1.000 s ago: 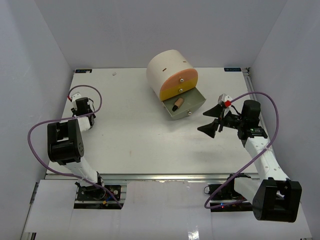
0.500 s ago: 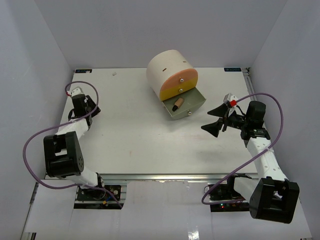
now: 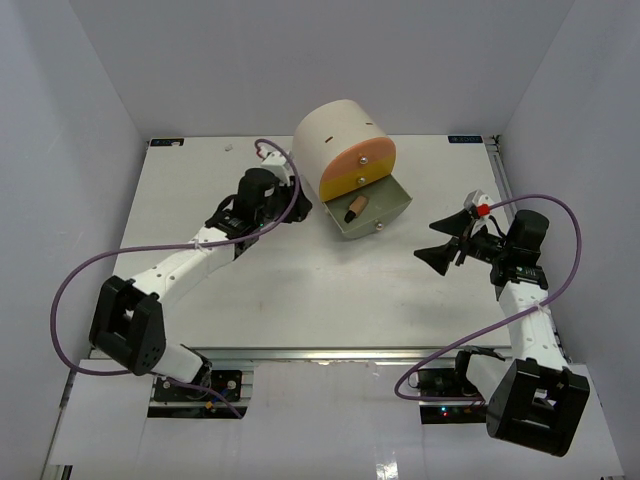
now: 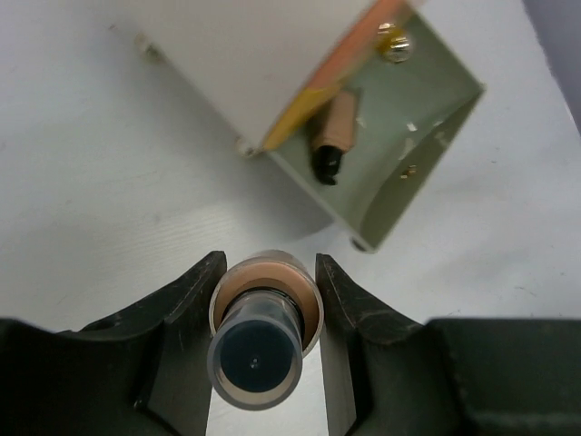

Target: Organize the makeup

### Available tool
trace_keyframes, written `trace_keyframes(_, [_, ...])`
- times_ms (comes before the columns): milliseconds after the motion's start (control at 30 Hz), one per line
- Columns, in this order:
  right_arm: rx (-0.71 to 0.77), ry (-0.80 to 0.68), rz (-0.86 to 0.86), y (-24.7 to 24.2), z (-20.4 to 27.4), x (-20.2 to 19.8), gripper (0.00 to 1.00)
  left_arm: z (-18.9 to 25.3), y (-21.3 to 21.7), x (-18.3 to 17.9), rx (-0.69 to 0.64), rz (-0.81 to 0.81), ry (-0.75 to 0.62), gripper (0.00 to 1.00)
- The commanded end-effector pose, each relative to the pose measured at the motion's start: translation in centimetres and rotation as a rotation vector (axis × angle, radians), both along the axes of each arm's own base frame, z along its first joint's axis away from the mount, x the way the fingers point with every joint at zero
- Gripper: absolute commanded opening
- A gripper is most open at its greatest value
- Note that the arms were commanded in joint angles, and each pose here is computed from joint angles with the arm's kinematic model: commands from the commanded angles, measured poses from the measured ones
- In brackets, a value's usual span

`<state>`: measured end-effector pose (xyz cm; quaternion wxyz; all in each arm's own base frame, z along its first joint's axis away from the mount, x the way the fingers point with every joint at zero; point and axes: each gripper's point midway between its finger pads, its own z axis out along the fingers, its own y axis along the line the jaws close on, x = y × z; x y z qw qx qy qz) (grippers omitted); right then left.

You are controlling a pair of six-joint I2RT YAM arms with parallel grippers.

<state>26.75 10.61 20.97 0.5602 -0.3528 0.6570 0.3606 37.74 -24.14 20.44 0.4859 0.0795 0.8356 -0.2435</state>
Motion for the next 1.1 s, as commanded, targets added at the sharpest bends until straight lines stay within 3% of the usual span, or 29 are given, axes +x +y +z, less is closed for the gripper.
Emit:
trace_keyframes(0, [0.009,-0.031,0.006,-0.3,0.5,0.0,1.0,3.0,-3.7,0.1,0.191,-0.015,-0.116,0.0])
trace_keyframes(233, [0.013,-0.028,-0.008,-0.7,0.5,0.1,1.0,2.9,-9.9,0.8,0.436,-0.078,-0.163,0.0])
trace_keyframes(600, [0.024,-0.026,-0.024,-1.2,0.8,0.2,1.0,0.4,-14.3,4.1,0.751,-0.108,-0.226,0.03])
trace_keyframes(900, [0.03,-0.019,-0.035,-1.5,0.8,0.2,1.0,-1.5,-15.3,4.5,0.843,-0.141,-0.24,0.07])
trace_keyframes(1067, [0.03,-0.02,-0.039,-1.6,0.9,0.3,1.0,-2.1,-15.4,4.6,0.87,-0.16,-0.24,0.17])
